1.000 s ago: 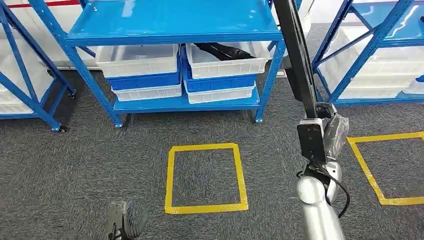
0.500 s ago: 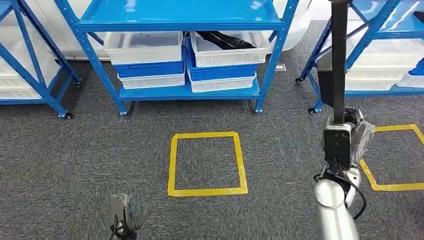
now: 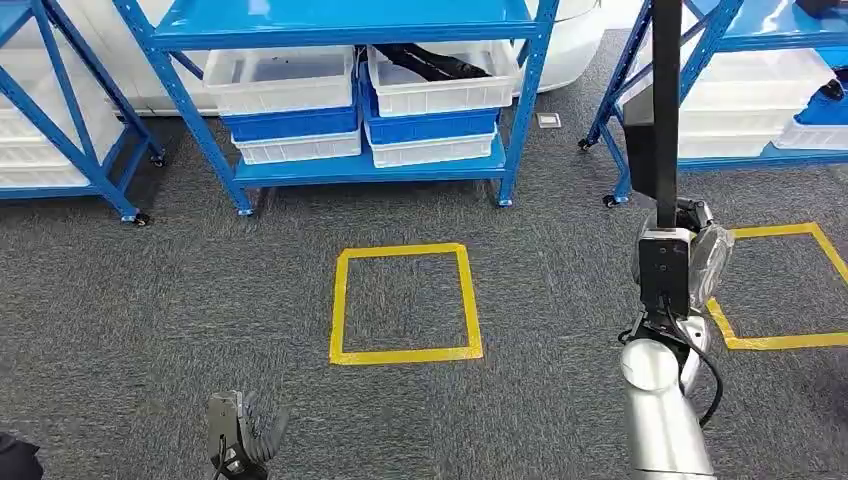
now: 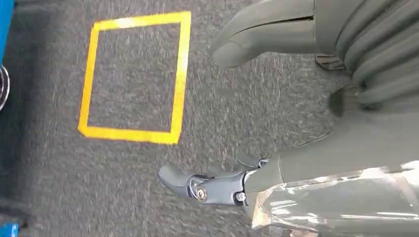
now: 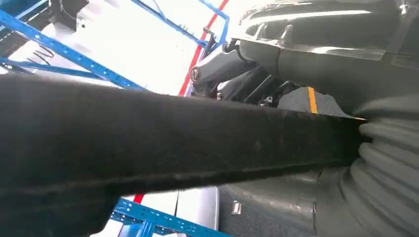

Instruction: Take the parts from the cabinet and place them on the table.

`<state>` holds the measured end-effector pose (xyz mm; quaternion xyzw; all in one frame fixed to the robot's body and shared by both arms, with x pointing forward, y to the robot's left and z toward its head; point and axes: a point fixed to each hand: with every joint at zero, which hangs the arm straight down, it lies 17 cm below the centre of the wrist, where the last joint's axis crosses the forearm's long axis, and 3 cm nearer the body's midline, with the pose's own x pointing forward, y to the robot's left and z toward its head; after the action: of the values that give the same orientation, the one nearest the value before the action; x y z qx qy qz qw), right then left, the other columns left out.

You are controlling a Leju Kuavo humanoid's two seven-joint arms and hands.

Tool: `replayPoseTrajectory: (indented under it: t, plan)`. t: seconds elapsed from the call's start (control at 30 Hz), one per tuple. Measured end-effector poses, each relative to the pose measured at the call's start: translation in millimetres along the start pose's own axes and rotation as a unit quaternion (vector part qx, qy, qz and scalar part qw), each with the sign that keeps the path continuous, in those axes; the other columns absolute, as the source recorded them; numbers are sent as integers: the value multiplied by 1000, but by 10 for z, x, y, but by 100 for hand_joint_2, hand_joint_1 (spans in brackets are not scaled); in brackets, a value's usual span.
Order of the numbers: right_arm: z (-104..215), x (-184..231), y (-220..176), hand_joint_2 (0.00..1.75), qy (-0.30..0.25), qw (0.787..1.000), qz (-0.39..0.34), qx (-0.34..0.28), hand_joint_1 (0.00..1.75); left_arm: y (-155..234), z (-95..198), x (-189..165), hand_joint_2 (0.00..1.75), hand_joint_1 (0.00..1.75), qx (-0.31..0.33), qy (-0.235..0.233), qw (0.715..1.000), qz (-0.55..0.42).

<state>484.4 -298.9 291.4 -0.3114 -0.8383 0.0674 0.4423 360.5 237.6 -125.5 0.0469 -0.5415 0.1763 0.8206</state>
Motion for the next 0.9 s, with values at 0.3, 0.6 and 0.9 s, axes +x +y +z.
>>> replayPoseTrajectory:
  t: [0.3, 0.6, 0.9]
  plan:
    - [-135, 66, 22, 175, -7, 1000, -6, -4, 175, 70, -26, 43, 175, 0, 13, -6, 1000, 13]
    - [-202, 68, 83, 175, 3, 998, -59, 3, 175, 141, 10, -23, 175, 0, 26, 1, 999, 24]
    - [-237, 75, 130, 175, 10, 997, -81, 1, 175, 205, 21, -55, 175, 0, 34, 4, 999, 25]
